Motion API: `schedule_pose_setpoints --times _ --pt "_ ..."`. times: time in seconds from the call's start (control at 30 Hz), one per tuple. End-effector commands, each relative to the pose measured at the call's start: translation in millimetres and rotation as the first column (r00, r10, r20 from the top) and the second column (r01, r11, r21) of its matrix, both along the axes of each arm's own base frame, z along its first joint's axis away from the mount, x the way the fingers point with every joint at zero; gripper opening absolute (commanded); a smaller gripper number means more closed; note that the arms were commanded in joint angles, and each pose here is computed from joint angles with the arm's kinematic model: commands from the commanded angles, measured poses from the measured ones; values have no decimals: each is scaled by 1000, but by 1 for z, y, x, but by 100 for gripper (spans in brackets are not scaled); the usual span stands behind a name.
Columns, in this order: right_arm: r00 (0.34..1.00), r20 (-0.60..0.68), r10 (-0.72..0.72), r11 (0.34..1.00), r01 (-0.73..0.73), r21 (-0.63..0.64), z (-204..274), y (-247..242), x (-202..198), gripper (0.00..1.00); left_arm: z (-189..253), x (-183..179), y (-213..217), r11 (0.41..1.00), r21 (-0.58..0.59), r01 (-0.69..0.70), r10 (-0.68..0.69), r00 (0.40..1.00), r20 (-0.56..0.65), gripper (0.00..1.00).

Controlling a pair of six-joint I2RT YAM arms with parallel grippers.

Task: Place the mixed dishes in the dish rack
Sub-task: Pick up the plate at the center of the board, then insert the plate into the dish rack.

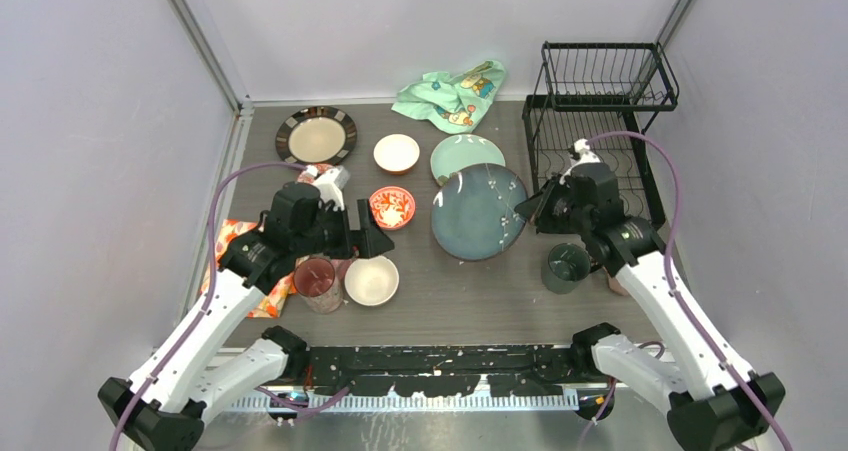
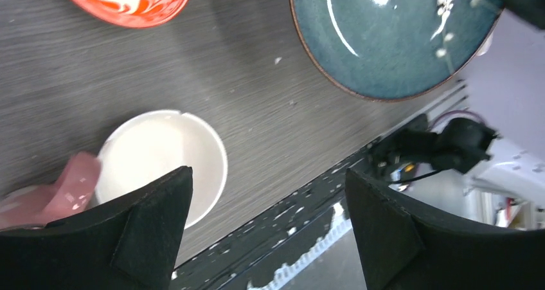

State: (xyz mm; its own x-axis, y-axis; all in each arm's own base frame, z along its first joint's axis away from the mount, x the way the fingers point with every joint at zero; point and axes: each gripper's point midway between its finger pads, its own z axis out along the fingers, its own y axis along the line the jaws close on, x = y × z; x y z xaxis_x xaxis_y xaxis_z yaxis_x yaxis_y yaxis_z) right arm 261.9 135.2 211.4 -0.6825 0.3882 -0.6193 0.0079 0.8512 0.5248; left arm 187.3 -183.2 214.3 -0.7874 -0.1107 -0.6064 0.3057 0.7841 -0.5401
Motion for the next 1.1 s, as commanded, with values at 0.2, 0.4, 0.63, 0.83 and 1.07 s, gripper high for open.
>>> schedule_pose_setpoints --times 0.2,0.4,0.63,0.83,1.07 --pt "959 283 -14 863 -131 488 106 46 -3 1 61 47 -48 969 -245 -41 45 999 8 90" --pt "963 268 -26 814 -135 565 102 51 -4 1 62 64 -67 954 -300 -2 10 1000 24 86" --pt "962 273 -22 746 -166 645 104 58 -5 1 47 77 -76 955 -296 -8 8 1000 -1 76" --pt "959 283 -24 698 -186 692 104 61 -5 1 37 82 -80 955 -296 -28 16 999 -43 73" --pt "966 257 -7 709 -177 683 84 63 -6 1 40 77 -92 923 -386 -15 -24 995 -94 42"
